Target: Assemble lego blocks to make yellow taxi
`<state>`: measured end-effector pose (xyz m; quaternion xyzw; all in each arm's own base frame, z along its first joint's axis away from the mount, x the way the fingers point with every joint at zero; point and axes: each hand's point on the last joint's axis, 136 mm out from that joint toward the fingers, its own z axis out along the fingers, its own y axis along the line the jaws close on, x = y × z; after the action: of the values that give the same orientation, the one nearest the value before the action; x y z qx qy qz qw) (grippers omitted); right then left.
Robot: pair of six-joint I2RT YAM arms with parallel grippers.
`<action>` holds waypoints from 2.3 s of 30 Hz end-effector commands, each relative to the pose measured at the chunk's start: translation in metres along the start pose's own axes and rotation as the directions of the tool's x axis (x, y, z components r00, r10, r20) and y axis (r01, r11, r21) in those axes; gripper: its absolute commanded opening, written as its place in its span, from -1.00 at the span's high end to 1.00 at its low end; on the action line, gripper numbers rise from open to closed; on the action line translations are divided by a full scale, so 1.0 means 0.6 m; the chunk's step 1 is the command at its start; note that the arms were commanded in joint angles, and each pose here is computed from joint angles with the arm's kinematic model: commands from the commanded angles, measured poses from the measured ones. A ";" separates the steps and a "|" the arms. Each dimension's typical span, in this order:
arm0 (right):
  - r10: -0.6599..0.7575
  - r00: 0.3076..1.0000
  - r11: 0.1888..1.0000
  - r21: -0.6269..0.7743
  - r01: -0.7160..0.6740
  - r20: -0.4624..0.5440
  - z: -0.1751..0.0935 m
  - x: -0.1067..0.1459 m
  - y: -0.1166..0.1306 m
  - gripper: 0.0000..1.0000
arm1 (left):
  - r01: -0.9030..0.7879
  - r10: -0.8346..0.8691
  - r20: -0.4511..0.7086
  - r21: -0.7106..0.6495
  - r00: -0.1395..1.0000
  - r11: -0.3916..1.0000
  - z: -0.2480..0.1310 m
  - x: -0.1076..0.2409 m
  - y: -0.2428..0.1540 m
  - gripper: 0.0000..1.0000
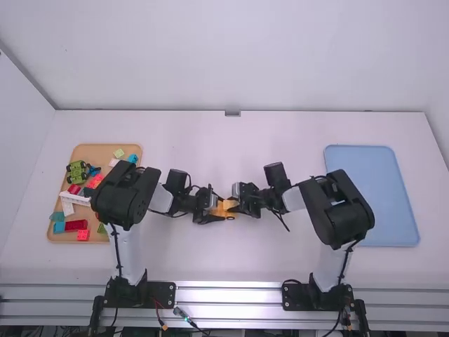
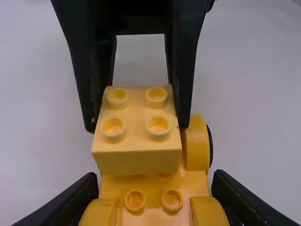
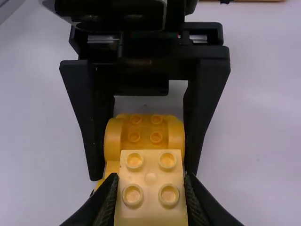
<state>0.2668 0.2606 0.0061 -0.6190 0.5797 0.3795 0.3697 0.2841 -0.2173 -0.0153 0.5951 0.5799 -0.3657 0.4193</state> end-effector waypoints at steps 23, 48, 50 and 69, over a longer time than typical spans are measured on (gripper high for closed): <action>0.067 0.990 0.998 0.026 -0.065 -0.126 0.014 0.045 0.005 0.82 | 0.027 -0.027 -0.049 -0.009 0.998 1.000 0.002 0.022 -0.005 -0.13; 0.091 0.991 0.996 0.021 -0.089 -0.097 0.001 0.045 0.003 -0.01 | 0.027 -0.027 -0.047 -0.010 0.999 1.000 0.001 0.022 -0.004 -0.15; 0.093 0.991 0.995 0.025 -0.091 -0.094 -0.001 0.045 0.001 -0.22 | 0.026 -0.027 -0.049 -0.010 0.998 1.000 0.001 0.022 -0.004 -0.14; -0.025 0.993 1.000 0.014 0.024 0.113 -0.052 -0.064 -0.011 -0.05 | 0.027 -0.028 -0.050 -0.011 0.998 1.000 0.001 0.022 -0.004 -0.14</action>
<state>0.2783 0.2488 0.0430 -0.6023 0.5695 0.3883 0.4027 0.2848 -0.2171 -0.0158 0.5951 0.5814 -0.3644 0.4184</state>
